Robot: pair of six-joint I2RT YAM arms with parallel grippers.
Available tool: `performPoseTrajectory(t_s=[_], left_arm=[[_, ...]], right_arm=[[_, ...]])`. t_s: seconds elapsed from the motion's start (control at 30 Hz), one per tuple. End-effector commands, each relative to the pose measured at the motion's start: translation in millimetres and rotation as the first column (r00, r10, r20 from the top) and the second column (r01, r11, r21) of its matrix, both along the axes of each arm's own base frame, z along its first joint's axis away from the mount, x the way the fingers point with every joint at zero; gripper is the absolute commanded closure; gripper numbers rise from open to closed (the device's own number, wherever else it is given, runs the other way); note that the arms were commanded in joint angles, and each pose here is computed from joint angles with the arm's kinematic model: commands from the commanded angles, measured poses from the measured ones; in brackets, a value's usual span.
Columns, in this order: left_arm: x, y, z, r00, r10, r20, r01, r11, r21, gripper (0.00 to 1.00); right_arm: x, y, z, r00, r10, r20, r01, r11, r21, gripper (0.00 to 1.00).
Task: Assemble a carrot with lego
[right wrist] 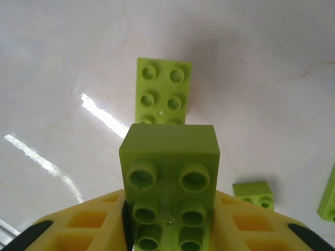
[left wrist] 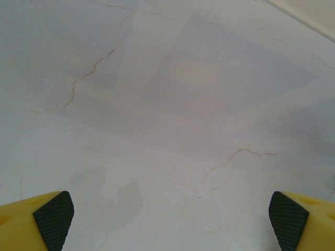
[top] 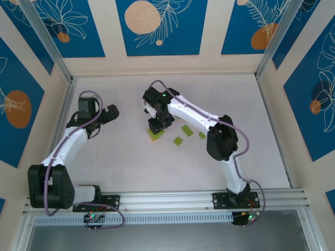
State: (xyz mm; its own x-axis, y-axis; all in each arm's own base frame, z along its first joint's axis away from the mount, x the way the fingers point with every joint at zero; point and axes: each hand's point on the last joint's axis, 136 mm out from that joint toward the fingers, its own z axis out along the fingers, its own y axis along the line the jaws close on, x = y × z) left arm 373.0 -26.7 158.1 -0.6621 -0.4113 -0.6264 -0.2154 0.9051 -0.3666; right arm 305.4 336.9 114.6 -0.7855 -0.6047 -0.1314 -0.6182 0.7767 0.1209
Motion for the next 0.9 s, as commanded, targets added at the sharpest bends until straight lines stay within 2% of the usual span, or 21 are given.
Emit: performPoseTrajectory(t_s=[0.0,0.87], left_arm=[[-3,3,8,1.0,0.01,0.019,-0.01,1.0,-0.02,0.02],[-3,3,7,1.0,0.012,0.02,-0.012,1.0,-0.018,0.02]], right_arm=[[-5,-3,-11,0.996,-0.035,-0.087,0.03,0.998,-0.052,0.63],[3,18,-31,0.984,-0.091,-0.152,0.089,0.996,-0.023,0.63]])
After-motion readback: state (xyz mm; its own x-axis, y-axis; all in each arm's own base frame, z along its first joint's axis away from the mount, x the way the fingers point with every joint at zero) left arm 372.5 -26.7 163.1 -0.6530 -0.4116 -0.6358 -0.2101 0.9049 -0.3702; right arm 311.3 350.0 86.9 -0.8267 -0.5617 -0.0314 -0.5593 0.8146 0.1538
